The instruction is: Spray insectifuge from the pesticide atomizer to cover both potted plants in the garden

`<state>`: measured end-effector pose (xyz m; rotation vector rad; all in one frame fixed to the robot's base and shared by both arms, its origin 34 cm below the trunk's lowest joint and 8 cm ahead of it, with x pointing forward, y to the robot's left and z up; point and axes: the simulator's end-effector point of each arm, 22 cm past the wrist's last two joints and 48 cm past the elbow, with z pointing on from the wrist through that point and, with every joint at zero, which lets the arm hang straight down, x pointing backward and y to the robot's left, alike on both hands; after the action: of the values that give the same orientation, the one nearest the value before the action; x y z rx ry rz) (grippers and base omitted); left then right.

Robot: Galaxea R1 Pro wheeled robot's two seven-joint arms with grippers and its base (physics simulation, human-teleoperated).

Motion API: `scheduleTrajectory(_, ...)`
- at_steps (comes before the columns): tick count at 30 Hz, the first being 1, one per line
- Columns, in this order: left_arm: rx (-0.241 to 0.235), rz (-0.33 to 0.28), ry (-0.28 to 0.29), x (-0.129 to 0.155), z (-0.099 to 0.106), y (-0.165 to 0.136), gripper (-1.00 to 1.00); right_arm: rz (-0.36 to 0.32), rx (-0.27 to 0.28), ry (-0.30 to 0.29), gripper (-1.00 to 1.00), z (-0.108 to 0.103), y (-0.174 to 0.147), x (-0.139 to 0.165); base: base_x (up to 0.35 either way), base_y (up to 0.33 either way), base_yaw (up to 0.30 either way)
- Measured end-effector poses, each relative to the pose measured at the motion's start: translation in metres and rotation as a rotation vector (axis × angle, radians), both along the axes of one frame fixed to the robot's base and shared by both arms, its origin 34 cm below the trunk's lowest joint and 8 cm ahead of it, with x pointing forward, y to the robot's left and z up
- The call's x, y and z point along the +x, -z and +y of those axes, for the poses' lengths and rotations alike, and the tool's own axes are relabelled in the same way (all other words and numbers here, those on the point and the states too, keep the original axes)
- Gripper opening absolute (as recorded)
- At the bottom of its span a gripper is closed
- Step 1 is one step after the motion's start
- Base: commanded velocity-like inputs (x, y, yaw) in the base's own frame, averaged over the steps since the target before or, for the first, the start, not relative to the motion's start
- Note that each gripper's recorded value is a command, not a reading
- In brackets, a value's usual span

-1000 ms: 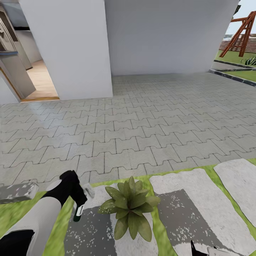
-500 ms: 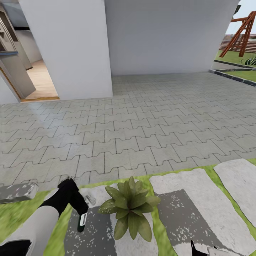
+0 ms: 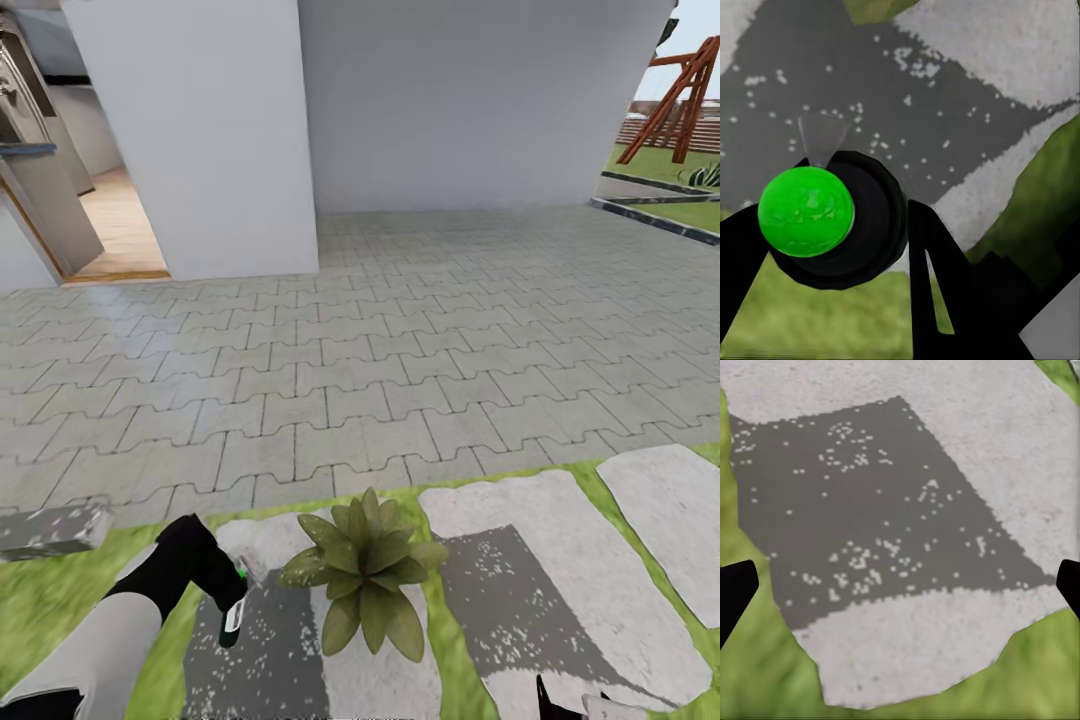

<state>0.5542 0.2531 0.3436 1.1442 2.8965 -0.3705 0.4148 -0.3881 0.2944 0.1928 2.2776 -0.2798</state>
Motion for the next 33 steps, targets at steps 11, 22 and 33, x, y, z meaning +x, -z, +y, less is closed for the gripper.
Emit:
scheduleTrajectory(11,0.027,-0.011,0.004,-0.004,0.003,0.007,-1.0,0.001,0.002,0.0,1.0,0.001,0.001,-0.001,-0.003,-0.001,0.212)
scheduleTrajectory(22,0.046,-0.04,-0.004,0.004,0.006,0.007,-1.0,0.001,-0.003,0.0,1.0,-0.001,0.0,0.0,-0.093,-0.244,0.004)
scheduleTrajectory(33,0.044,-0.042,-0.006,0.004,0.005,0.006,-1.0,0.001,-0.001,-0.002,1.0,0.0,0.0,0.0,-0.113,-0.268,0.013)
